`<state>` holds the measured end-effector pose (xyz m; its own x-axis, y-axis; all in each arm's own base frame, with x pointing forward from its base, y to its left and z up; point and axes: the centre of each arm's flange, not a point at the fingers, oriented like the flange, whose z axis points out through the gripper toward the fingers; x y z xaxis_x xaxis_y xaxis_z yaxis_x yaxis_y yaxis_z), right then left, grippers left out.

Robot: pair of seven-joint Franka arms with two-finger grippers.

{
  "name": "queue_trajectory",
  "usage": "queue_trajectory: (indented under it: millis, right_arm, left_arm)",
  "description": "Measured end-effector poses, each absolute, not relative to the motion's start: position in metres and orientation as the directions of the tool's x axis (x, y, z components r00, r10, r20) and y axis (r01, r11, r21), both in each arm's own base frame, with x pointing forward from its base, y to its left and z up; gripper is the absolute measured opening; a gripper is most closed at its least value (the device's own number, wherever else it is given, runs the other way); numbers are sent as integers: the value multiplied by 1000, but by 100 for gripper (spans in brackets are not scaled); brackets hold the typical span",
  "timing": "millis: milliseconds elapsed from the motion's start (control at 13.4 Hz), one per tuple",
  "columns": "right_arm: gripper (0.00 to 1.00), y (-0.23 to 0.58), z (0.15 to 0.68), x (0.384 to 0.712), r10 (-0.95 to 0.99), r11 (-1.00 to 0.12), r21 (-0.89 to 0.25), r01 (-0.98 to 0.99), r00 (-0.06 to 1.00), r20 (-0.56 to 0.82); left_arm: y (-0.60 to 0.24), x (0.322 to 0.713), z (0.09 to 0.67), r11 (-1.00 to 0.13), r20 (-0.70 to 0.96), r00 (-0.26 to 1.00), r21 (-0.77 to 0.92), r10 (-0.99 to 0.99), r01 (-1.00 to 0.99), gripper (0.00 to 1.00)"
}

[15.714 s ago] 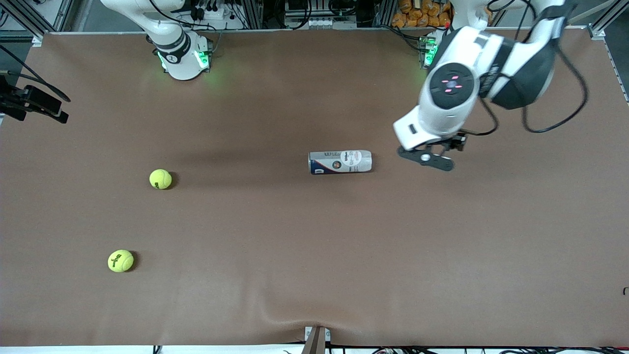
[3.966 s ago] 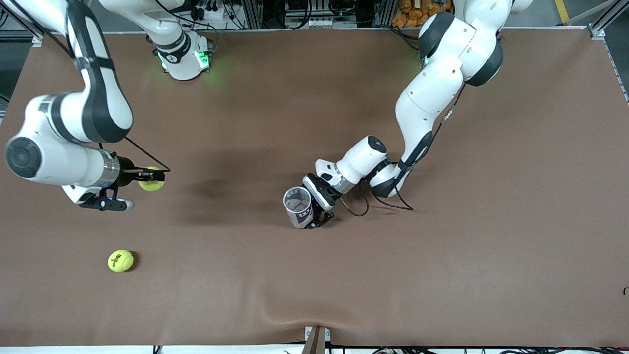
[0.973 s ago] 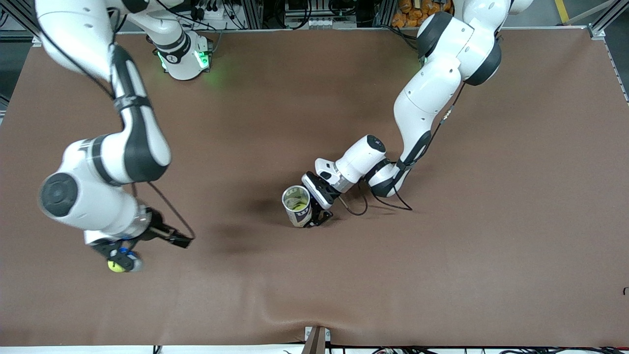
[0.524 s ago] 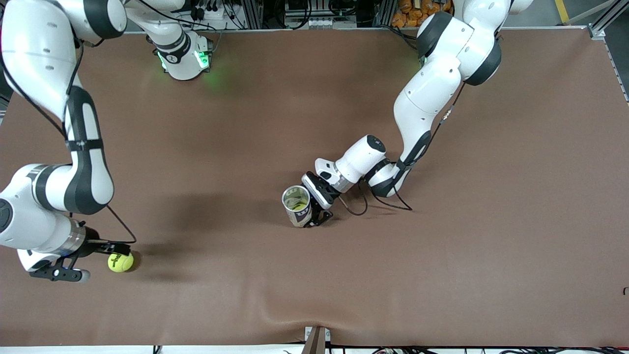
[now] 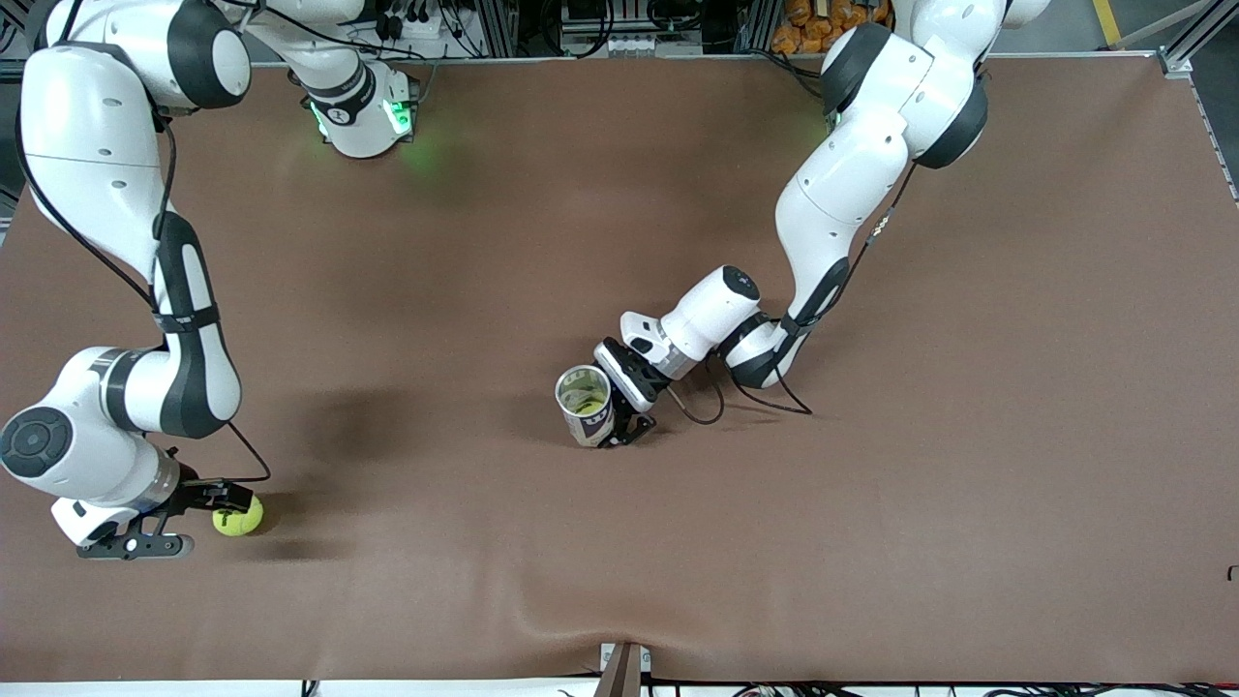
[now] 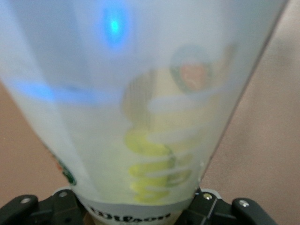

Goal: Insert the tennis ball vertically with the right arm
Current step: 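Reach and grasp the second tennis ball with the right gripper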

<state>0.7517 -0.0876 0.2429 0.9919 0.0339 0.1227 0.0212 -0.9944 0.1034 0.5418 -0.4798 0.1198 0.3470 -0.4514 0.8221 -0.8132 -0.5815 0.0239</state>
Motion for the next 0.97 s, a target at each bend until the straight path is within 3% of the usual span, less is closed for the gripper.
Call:
queue_trajectory:
  millis: [673,898,973]
  right_arm:
    - [100,-91,194,747,66,-992,114,51,988,138]
    - [68,-93,194,748,65,-992,116,47,986,153]
    - [67,-93,195,748,65,-992,116,47,986,155]
  left_arm:
    - [-480,542,120,-581,822,347,24,-451,-813,78]
    - [-480,542,120,-581,822,347,24,-451,-813,78]
    - [-480,542,120,-581,822,347,24,-451,-813,78]
